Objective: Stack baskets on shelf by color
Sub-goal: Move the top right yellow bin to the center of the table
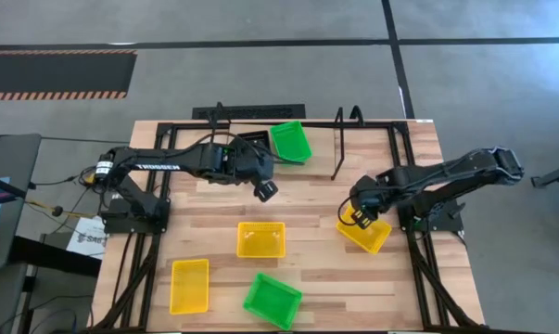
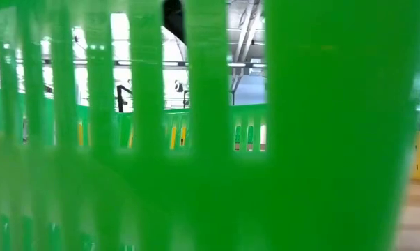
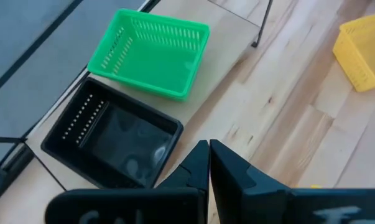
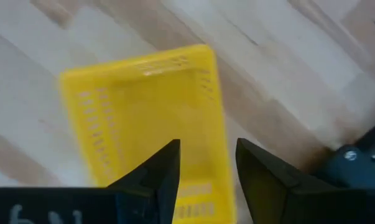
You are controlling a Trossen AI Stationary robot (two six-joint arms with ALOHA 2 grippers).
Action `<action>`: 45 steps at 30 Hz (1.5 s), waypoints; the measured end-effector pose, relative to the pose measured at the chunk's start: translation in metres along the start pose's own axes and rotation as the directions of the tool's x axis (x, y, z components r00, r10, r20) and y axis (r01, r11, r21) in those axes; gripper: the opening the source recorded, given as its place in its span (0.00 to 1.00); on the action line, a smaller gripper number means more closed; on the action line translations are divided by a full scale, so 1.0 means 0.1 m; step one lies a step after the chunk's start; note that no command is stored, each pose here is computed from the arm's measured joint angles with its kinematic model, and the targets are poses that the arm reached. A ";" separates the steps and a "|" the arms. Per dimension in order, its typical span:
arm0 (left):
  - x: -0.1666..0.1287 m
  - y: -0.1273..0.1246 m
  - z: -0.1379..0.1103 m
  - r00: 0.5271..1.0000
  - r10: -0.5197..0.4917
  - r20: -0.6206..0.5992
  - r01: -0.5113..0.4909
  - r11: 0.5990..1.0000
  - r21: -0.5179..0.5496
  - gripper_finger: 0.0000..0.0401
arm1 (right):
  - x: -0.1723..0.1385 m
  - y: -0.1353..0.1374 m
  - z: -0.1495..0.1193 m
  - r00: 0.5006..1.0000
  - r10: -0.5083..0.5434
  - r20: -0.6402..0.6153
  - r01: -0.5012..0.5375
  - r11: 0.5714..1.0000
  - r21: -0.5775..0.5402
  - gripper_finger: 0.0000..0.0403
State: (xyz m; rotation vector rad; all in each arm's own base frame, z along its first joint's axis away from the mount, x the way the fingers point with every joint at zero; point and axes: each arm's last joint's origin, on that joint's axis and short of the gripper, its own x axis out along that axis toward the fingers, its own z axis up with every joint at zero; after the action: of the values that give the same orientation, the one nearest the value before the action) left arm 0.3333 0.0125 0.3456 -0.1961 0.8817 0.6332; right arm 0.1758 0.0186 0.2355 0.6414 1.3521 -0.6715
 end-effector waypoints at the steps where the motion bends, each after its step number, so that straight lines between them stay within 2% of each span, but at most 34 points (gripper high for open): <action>1: 0.00 0.00 0.00 1.000 0.001 0.000 -0.001 1.000 -0.005 0.00 | 0.05 -0.03 0.00 1.000 -0.011 -0.010 0.011 1.000 0.000 0.44; 7: 0.00 0.00 0.00 1.000 -0.024 -0.011 0.024 0.998 -0.050 0.00 | 0.24 -0.18 0.08 0.999 0.016 -0.052 -0.017 1.000 -0.003 0.44; 13: 0.05 -0.03 0.00 1.000 -0.021 -0.015 0.020 0.995 -0.095 0.00 | 0.38 -0.26 0.21 0.992 0.125 -0.033 -0.126 0.992 -0.015 0.44; 19: 0.17 -0.11 0.00 0.998 -0.049 -0.035 0.046 0.994 -0.097 0.00 | 0.46 -0.30 0.28 0.978 0.205 -0.033 -0.206 0.978 -0.042 0.44; 32: 0.36 -0.21 0.02 0.995 -0.088 -0.050 0.082 0.990 -0.112 0.00 | 0.45 -0.29 0.27 0.968 0.240 -0.072 -0.245 0.967 -0.068 0.44; 45: 0.36 -0.22 0.02 0.994 -0.093 -0.049 0.087 0.989 -0.118 0.00 | 0.52 -0.30 0.26 0.973 0.189 -0.135 -0.194 0.981 -0.029 0.44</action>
State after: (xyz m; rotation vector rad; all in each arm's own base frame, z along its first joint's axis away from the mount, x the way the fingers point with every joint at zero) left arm 0.3644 0.0114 0.3169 -0.3571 0.8840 0.5976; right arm 0.1750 -0.0238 0.1854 0.7822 1.4006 -0.4505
